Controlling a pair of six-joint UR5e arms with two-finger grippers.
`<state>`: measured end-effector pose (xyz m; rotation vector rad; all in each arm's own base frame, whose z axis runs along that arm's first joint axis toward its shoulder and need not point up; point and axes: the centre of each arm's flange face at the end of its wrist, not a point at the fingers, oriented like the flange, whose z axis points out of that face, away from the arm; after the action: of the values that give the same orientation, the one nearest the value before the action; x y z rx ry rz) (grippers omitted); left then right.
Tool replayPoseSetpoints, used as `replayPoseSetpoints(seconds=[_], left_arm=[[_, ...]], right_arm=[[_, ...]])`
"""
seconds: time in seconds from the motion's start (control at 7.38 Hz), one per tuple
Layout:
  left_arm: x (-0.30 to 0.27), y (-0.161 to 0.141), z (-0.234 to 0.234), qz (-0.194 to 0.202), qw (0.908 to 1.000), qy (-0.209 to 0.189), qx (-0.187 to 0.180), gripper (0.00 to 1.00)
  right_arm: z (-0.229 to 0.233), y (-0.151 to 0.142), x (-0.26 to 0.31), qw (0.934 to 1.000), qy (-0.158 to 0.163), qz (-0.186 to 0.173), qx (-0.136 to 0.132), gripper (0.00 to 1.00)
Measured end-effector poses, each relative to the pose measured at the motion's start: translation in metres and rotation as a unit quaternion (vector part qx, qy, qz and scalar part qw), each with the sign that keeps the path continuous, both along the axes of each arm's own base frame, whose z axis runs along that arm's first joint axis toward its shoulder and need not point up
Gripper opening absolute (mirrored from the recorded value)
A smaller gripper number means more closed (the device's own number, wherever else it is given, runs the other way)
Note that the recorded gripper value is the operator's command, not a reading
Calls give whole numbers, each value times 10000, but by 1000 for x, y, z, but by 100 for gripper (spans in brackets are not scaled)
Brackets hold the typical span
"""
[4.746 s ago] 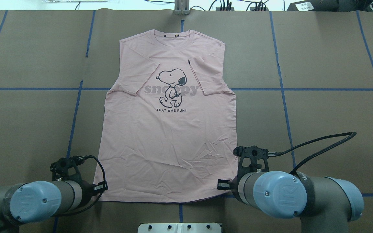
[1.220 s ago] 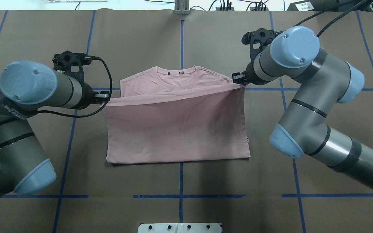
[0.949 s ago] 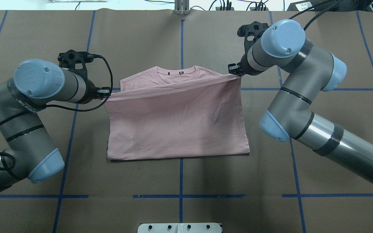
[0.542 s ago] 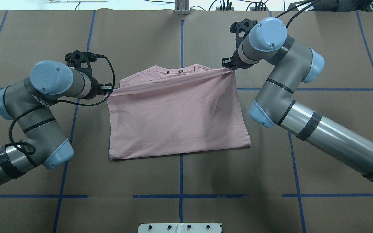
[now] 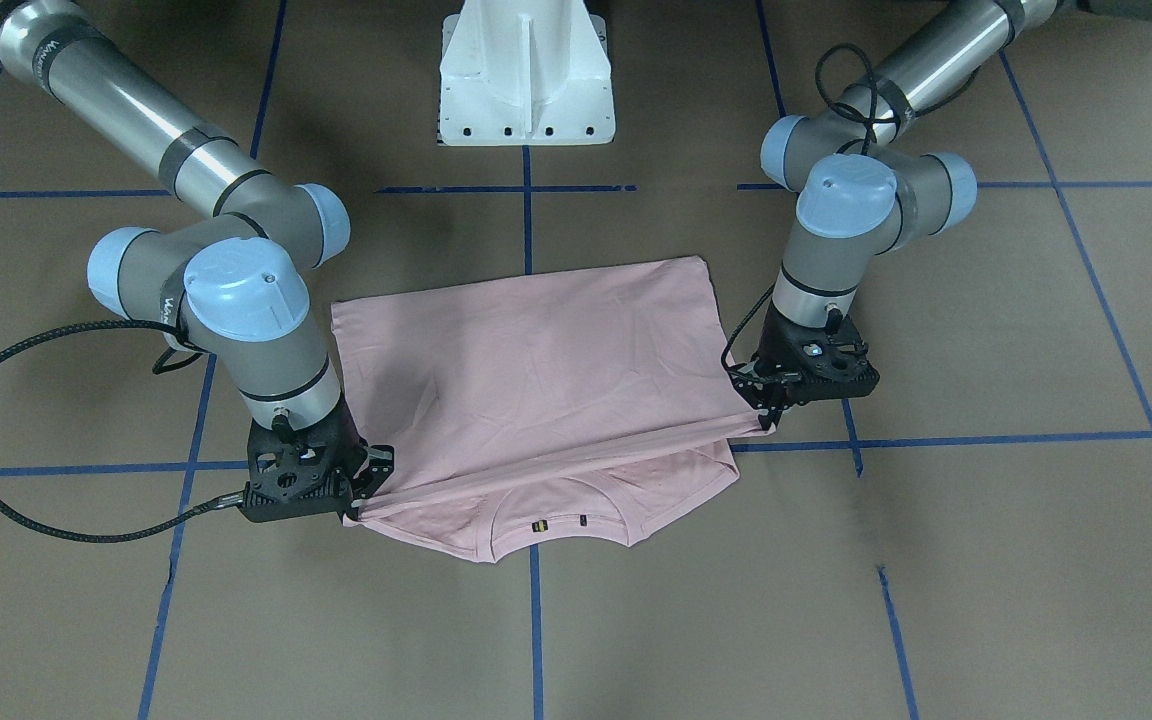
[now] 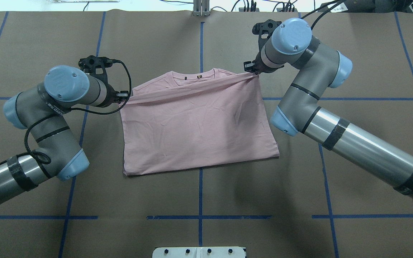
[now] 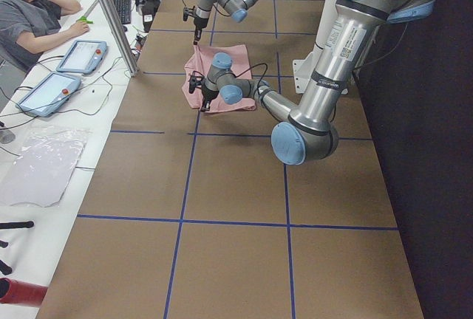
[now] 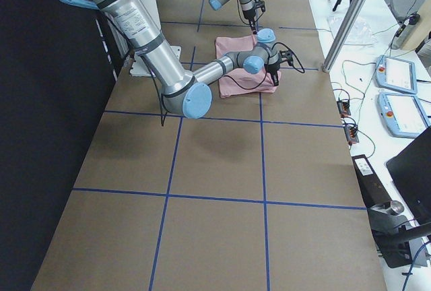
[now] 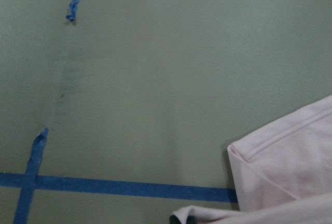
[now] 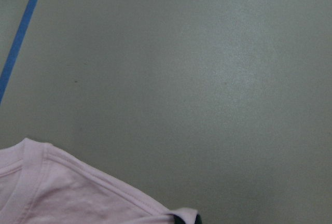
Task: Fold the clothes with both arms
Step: 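Release the hem at the collar and raise both grippers, then lower the right gripper to the folded shirt's corner nearest it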
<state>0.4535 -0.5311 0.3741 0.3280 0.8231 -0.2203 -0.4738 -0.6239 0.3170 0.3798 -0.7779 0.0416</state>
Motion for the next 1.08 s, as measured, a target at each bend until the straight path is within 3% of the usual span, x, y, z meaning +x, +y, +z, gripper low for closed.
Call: replayPoseSetpoints(seconds=[0.14, 0.27, 0.41, 0.81, 1.08], left_arm=[[1, -1, -3, -4, 10000, 14, 10, 16], [0, -4, -6, -18, 10000, 32, 27, 57], [-2, -8, -11, -56, 10000, 59, 37, 100], [-18, -24, -24, -239, 9995, 190, -6, 100], [-33, -28, -46, -119, 9989, 454, -63, 100]], right_arm=[[-1, -1, 0, 10000, -17, 10, 3, 64], [-3, -1, 1, 10000, -47, 25, 10, 100], [-3, -2, 1, 10000, -69, 37, 13, 100], [-8, 0, 2, 9999, -140, 13, 10, 100], [-12, 16, 12, 9984, -468, -109, -299, 100]])
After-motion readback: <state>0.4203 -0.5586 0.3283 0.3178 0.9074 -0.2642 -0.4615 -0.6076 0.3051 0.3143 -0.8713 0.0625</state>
